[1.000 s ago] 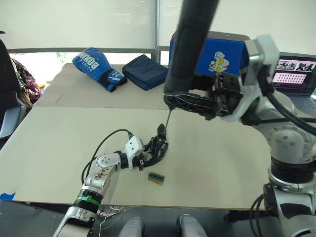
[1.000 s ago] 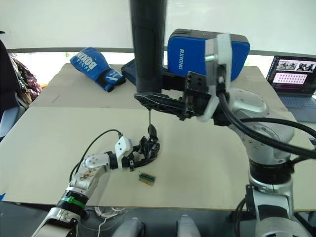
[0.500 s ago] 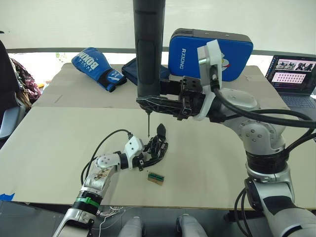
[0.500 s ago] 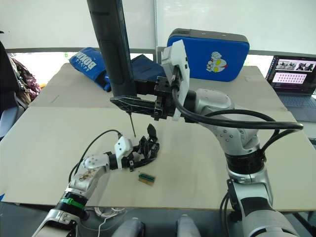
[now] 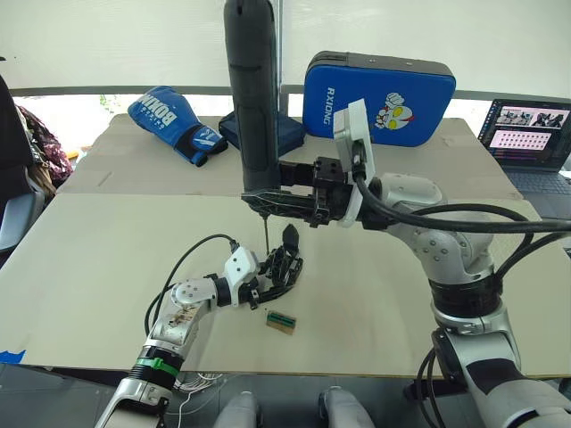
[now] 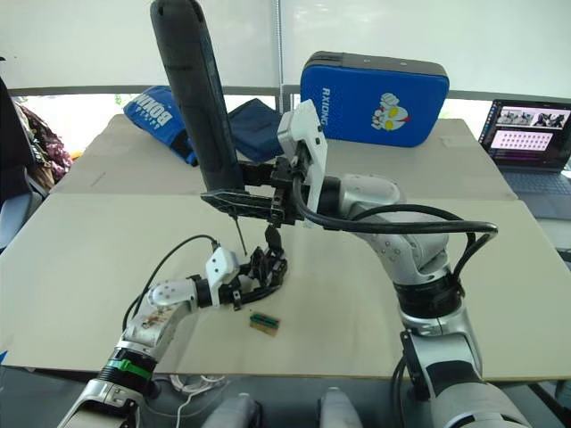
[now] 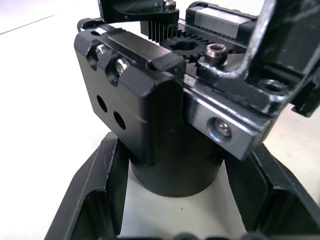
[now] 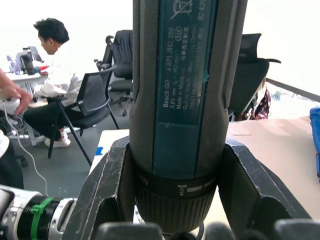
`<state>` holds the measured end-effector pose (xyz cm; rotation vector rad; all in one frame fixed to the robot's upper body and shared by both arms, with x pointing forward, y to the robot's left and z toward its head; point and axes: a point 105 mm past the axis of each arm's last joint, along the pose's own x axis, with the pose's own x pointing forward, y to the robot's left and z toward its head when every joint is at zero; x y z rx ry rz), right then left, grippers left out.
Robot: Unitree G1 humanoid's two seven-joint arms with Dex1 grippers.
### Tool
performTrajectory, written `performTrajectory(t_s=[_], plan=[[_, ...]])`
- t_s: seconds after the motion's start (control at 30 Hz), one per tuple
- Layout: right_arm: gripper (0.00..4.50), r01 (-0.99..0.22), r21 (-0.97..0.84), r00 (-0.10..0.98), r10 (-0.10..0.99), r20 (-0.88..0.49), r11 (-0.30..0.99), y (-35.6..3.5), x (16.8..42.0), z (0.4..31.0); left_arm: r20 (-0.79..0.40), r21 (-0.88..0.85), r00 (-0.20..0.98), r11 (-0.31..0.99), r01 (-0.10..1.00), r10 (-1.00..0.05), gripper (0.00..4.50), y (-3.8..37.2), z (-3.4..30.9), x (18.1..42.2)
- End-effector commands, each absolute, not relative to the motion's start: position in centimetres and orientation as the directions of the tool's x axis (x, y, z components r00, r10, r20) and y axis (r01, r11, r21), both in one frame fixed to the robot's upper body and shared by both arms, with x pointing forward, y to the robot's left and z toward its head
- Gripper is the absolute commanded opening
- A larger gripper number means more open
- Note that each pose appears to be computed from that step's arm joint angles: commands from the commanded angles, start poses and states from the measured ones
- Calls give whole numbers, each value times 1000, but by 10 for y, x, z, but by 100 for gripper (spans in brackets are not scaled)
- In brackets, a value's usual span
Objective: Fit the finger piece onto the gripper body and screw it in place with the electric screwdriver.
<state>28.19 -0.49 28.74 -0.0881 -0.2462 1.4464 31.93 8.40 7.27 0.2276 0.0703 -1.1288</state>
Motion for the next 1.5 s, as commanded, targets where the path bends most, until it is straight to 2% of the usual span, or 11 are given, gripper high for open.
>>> performTrajectory(t_s=[0.03,0.53,1.5], plan=[[192,-954,-277,75,984,159,117,-5,274,299,-226,98,397,385,918,-889,228,84,57,312],[192,-947,-285,115,986,124,146,-2,280,285,-232,90,397,387,918,-888,228,83,57,313],[192,-946,-294,110,989,99,135,2,278,270,-235,84,397,388,918,-887,228,83,58,311]])
